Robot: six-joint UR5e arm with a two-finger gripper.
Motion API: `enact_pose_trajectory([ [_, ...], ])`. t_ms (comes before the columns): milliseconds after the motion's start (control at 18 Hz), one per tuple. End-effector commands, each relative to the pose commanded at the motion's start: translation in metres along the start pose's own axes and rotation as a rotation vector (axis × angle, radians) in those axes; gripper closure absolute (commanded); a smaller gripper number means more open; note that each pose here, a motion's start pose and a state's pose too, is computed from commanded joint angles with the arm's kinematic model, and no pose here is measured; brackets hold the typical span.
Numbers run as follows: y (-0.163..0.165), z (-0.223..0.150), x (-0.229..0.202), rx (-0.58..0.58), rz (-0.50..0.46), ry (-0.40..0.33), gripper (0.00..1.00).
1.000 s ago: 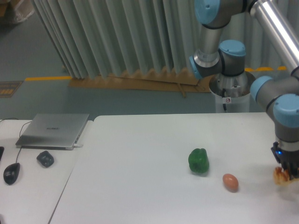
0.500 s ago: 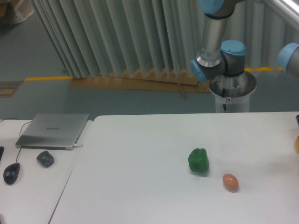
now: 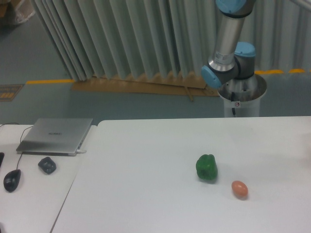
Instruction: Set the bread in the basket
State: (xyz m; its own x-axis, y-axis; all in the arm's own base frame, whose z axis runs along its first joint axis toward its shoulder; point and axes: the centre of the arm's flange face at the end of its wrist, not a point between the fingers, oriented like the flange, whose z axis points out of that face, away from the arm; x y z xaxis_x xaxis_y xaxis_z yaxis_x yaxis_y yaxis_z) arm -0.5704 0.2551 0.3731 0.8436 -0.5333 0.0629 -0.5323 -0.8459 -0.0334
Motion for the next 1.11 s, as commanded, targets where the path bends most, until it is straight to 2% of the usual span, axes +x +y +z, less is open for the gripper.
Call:
enact_pose_trajectory([
  [111, 0.007, 0.002, -0.012, -0.022, -0.006, -0.060, 0.72],
  [333, 0.015, 0.014, -0.031, -0.036, -0.024, -0.098, 0.72],
  [444, 0.011, 0.018, -0.032, -0.033, -0.031, -0.093, 0.71],
  [500, 0.008, 0.019, -0.031, -0.033, -0.027, -0.091, 0.50],
  [556, 0.006, 0.020, -0.032, -0.032, -0.018, -0.090, 0.00],
  [778, -0.003, 0.023, -0.028, -0.030, -0.016, -0.084, 0.00],
  [833, -0.003, 0.017, -0.029, -0.032, -0.031, -0.093, 0.00],
  [944, -0.010, 0.014, -0.033, -0.028, -0.126, -0.100, 0.00],
  [1111, -0.020, 0.022, -0.028, -0.031, -0.128, -0.079, 0.00],
])
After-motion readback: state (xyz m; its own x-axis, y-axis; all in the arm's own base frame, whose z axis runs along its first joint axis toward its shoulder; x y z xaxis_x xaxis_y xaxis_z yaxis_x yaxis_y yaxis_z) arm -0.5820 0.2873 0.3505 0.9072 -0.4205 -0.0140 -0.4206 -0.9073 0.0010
